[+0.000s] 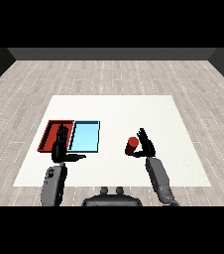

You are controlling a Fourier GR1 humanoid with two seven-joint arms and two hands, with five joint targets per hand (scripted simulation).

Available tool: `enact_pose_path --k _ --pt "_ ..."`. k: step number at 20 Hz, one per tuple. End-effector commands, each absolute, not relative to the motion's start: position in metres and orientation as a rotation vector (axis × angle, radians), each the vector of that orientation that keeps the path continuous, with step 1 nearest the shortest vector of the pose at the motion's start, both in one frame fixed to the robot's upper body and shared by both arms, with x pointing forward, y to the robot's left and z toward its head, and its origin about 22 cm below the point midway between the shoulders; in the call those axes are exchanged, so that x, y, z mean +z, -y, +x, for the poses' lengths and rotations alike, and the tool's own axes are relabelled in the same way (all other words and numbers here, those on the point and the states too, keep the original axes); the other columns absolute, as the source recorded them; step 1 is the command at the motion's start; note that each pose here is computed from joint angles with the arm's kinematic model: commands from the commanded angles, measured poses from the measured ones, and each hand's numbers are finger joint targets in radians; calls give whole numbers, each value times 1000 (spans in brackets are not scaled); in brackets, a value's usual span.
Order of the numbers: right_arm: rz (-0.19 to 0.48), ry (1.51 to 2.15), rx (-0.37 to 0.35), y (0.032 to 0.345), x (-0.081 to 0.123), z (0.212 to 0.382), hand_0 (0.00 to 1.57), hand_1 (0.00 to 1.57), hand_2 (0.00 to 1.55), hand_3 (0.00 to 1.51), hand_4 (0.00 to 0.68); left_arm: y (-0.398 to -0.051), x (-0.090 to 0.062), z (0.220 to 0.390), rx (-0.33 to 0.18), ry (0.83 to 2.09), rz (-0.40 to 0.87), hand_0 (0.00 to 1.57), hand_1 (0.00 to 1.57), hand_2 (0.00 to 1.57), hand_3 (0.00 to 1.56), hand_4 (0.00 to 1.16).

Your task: Pick the red can and put it in the red box

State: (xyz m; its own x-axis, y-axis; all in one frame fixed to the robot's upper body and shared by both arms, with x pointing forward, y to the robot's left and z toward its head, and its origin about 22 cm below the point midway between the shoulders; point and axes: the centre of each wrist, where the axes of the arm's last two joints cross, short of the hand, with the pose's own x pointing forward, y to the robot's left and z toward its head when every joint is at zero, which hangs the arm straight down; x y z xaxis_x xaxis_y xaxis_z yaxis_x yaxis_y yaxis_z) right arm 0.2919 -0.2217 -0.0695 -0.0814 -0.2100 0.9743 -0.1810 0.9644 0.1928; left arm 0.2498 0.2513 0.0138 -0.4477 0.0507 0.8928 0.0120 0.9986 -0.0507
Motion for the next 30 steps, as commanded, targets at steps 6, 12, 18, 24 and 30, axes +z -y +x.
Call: enact_pose_path --k 6,12,18,24,30 --pt "331 1657 -55 210 -82 302 0 0 0 0 0 -234 13 235 52 2049 -37 0 0 0 0 0" --pt "344 1649 -26 182 -76 329 0 0 0 0 0 -253 23 243 48 2050 -24 0 0 0 0 0" --pt "384 1624 -30 180 -79 321 0 0 0 0 0 -253 7 237 48 2042 -38 0 0 0 0 0" --pt "295 1604 15 177 -92 308 0 0 0 0 0 -247 12 246 45 2040 -31 0 0 0 0 0" --pt "120 1584 -20 161 -83 322 1262 1262 1324 1280 269 -235 10 227 65 2064 -24 0 0 0 0 0"
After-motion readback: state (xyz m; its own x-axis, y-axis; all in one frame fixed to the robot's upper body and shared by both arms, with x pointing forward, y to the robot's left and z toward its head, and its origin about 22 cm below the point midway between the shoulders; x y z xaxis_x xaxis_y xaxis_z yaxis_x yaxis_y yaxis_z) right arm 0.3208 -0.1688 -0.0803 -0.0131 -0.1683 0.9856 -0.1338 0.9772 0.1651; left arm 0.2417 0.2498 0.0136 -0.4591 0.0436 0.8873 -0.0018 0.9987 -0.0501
